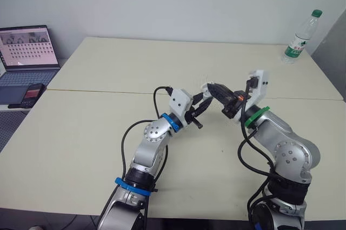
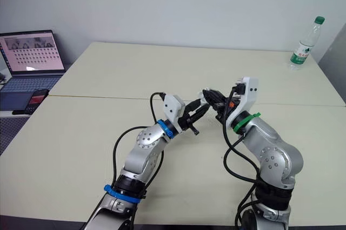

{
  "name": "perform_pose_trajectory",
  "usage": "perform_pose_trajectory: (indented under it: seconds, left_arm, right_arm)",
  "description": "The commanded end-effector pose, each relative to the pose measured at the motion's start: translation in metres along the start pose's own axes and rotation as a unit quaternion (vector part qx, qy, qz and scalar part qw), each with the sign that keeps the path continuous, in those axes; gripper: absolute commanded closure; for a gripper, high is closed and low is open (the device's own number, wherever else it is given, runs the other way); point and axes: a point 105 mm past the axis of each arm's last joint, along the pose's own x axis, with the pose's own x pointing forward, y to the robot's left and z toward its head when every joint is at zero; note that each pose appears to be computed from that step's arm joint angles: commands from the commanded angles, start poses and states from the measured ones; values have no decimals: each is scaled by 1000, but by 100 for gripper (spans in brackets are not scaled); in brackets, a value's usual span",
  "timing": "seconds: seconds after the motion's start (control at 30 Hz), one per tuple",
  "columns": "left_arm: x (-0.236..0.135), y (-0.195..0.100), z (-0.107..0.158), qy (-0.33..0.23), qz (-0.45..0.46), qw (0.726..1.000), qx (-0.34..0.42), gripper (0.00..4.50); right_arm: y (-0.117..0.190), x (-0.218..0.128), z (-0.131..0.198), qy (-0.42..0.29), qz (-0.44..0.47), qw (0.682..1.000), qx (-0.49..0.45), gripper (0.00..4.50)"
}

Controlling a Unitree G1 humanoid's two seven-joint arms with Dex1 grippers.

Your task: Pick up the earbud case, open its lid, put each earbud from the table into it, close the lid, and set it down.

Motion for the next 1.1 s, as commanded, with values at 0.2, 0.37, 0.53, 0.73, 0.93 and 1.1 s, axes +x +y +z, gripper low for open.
perform_pose_trajectory:
  seconds: [0.2, 0.37, 0.53, 0.73, 0.93, 1.1]
  left_arm:
    - [3, -4, 19, -34, -1, 999, 6, 374]
    - [4, -7, 20, -37, -4, 999, 2, 374]
    - [4, -7, 21, -38, -3, 999, 0, 374]
    - [5, -6, 23, -43, 0, 999, -4, 374]
    - [4, -6, 22, -42, 1, 999, -6, 374]
    - [3, -6, 21, -40, 0, 999, -6, 374]
  right_arm:
    - [6, 3, 1, -9, 3, 1000, 0, 410]
    - [2, 3, -3, -3, -8, 1000, -1, 410]
    - [-1, 3, -3, -2, -18, 1000, -2, 410]
    - [-4, 1, -9, 12, -22, 1000, -15, 410]
    - [-2, -1, -10, 18, -8, 1000, -17, 314]
    - [2, -2, 0, 0, 5, 999, -35, 134]
